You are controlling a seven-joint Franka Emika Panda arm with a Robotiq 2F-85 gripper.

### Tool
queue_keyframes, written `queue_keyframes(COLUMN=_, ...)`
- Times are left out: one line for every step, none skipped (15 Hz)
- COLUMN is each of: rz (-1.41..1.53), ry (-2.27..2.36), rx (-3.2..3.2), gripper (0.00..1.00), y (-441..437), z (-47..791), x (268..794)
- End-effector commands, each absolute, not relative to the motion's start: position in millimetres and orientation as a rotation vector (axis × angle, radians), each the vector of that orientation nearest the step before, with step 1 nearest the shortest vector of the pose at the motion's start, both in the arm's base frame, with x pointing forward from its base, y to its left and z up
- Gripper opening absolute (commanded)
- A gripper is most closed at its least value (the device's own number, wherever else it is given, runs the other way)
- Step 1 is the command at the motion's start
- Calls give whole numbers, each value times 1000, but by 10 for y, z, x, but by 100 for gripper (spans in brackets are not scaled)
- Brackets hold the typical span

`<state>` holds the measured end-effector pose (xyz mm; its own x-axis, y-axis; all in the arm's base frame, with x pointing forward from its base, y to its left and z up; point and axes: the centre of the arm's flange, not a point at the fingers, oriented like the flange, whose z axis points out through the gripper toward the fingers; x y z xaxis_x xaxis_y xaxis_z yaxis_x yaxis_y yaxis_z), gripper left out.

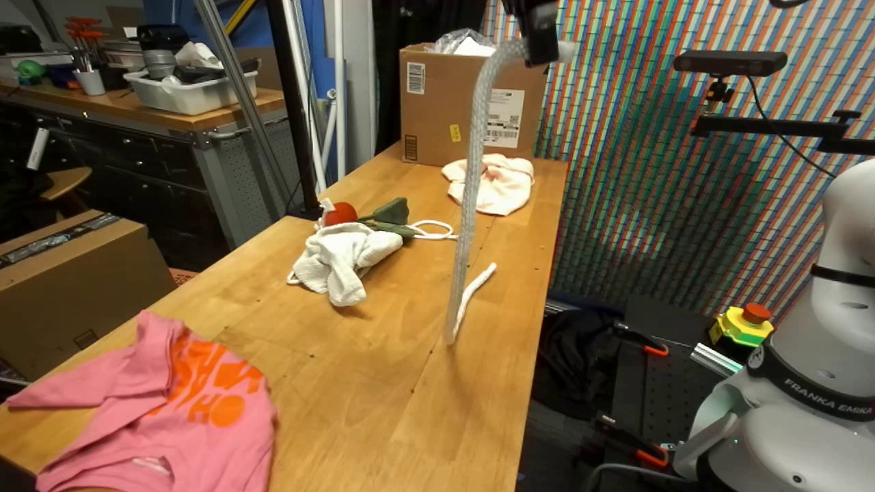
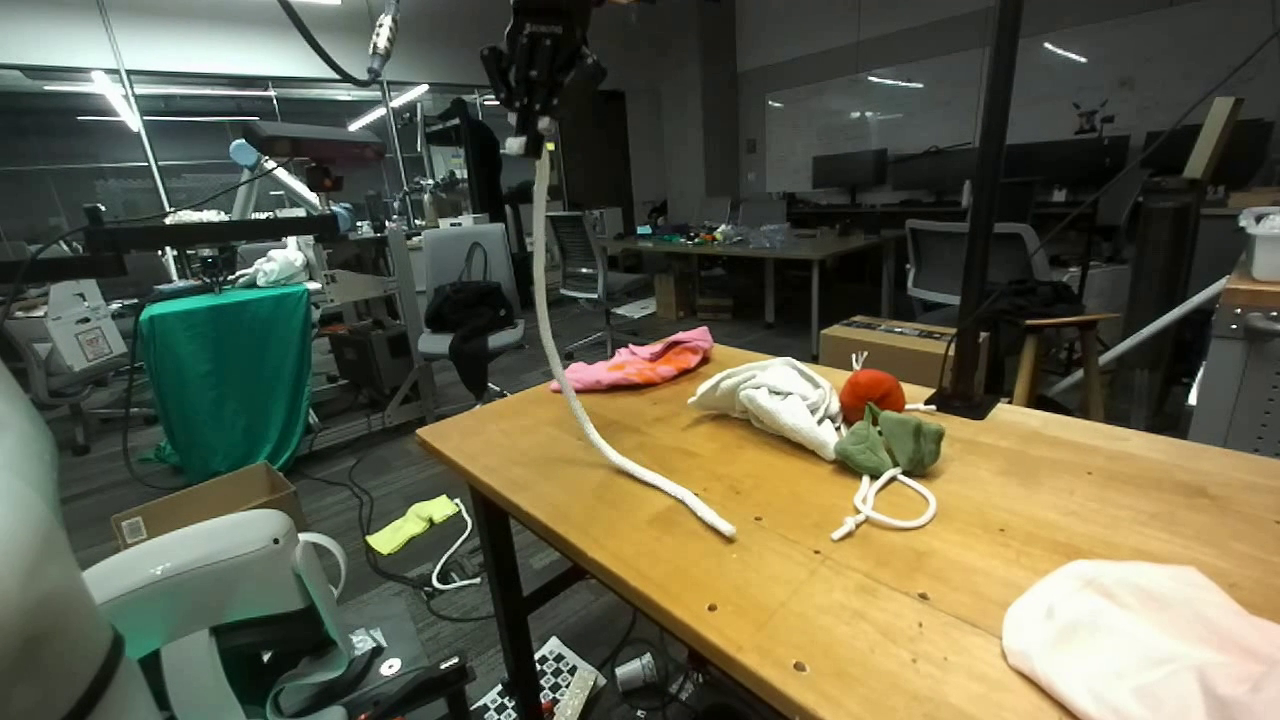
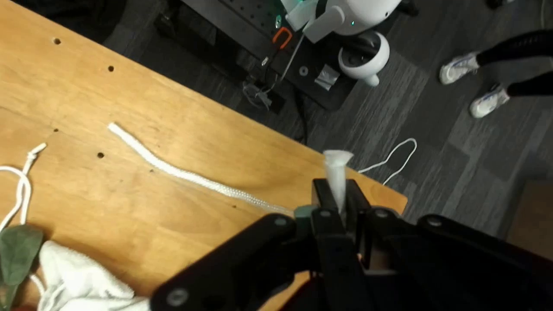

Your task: Separate the heap of things

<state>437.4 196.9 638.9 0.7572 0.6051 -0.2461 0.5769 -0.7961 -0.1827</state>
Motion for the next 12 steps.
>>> queue_keyframes(rz=625, ry=-1151, rx=-2740, gripper=7, y=2058, z=5931, x=4158)
queue_keyframes(rz=658, ry=-1189, rx=-2721, gripper=7, y=2112, z=5793, x=4138)
queue_keyframes(rz=704, ry=-1222, rx=-2682, gripper=7, y=2187, z=5669, x=4117)
queue_keyframes(rz=729, ry=-1253, rx=-2661, gripper=7, y=2229, z=5538, x=4092)
queue_keyframes(rz=745, ry=-1278, rx=-2634, gripper=7, y=2290, z=5466, x=4075)
queue_keyframes(rz=769, ry=-1296, rx=-2617, gripper=7, y=2335, z=5329, x=4055)
queue_keyframes(rz=764, ry=-1296, rx=-2610, gripper=7, y=2399, z=5234, x=4045)
queue_keyframes(rz=760, ry=-1297, rx=-2602, gripper=7, y=2442, z=5130, x=4046)
queue_keyframes(rz=733, ry=-1279, rx=-2605, gripper=7, y=2509, z=5008, x=4063)
queue_keyframes(rz=726, ry=-1252, rx=-2601, gripper=7, y=2580, z=4876, x=4089)
queue_keyframes(rz=711, ry=-1229, rx=-2595, gripper=7, y=2629, z=4761, x=4115)
queue_keyframes(rz=704, ry=-1190, rx=-2585, gripper=7, y=2695, z=4652, x=4146)
